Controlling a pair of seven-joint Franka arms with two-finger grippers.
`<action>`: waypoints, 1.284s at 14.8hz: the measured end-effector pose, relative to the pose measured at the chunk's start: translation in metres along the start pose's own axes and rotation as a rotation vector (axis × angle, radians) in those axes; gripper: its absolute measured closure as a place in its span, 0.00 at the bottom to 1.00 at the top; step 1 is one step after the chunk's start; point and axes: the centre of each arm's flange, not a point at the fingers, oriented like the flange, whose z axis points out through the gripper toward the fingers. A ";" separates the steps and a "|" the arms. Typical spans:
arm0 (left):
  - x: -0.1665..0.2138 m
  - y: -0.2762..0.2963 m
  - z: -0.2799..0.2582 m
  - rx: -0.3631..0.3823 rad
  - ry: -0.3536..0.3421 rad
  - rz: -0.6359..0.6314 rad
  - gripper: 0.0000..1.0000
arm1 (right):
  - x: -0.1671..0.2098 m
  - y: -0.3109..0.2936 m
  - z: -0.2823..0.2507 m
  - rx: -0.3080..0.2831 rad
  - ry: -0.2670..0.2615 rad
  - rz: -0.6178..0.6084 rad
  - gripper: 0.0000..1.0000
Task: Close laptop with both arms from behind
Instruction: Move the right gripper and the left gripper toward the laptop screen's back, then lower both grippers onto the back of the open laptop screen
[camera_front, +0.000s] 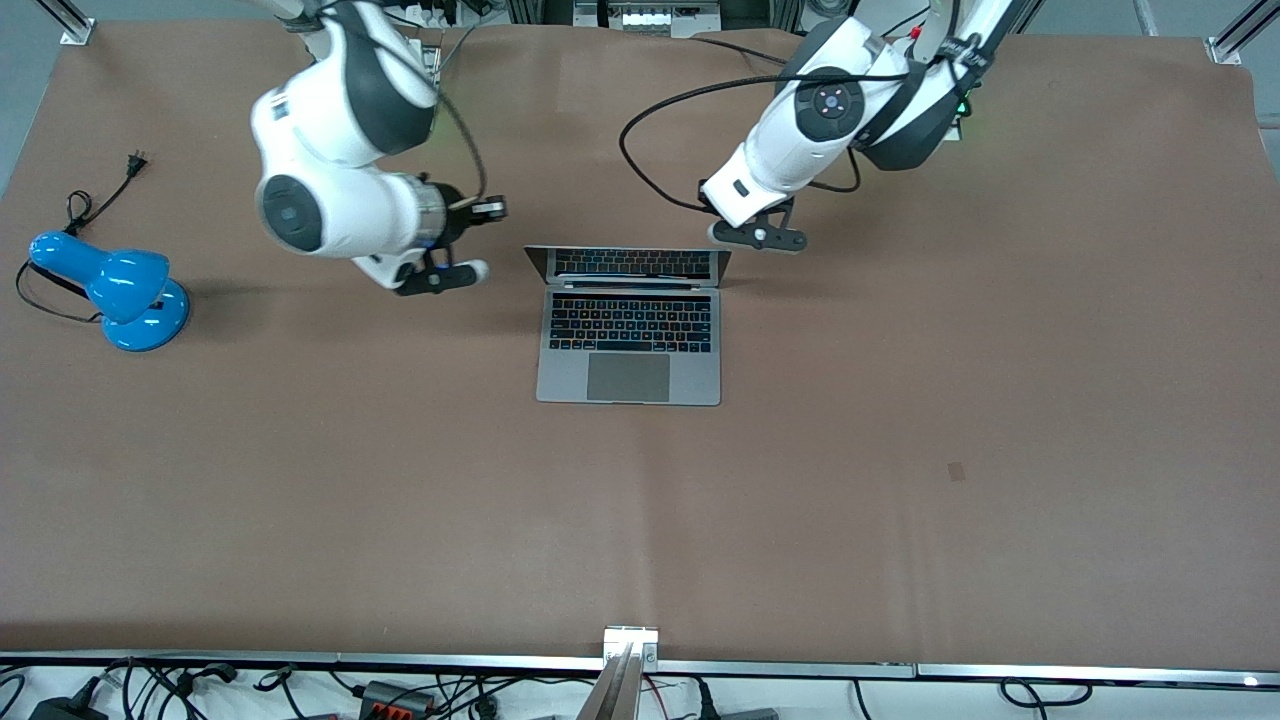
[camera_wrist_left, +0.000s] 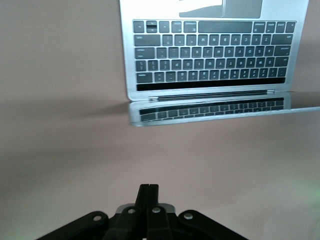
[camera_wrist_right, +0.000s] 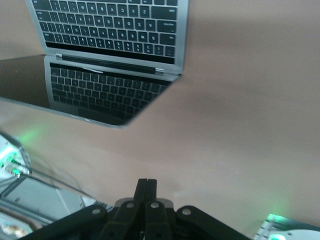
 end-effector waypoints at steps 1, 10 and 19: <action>0.002 0.002 0.005 -0.012 0.002 -0.003 0.99 | 0.001 -0.011 0.009 -0.008 0.015 0.008 0.99; 0.036 0.006 0.017 -0.089 0.028 -0.012 0.99 | 0.036 -0.043 0.045 -0.002 0.133 0.085 0.99; 0.110 -0.014 0.033 -0.075 0.054 -0.023 0.99 | 0.091 -0.046 0.037 0.017 0.227 0.122 0.99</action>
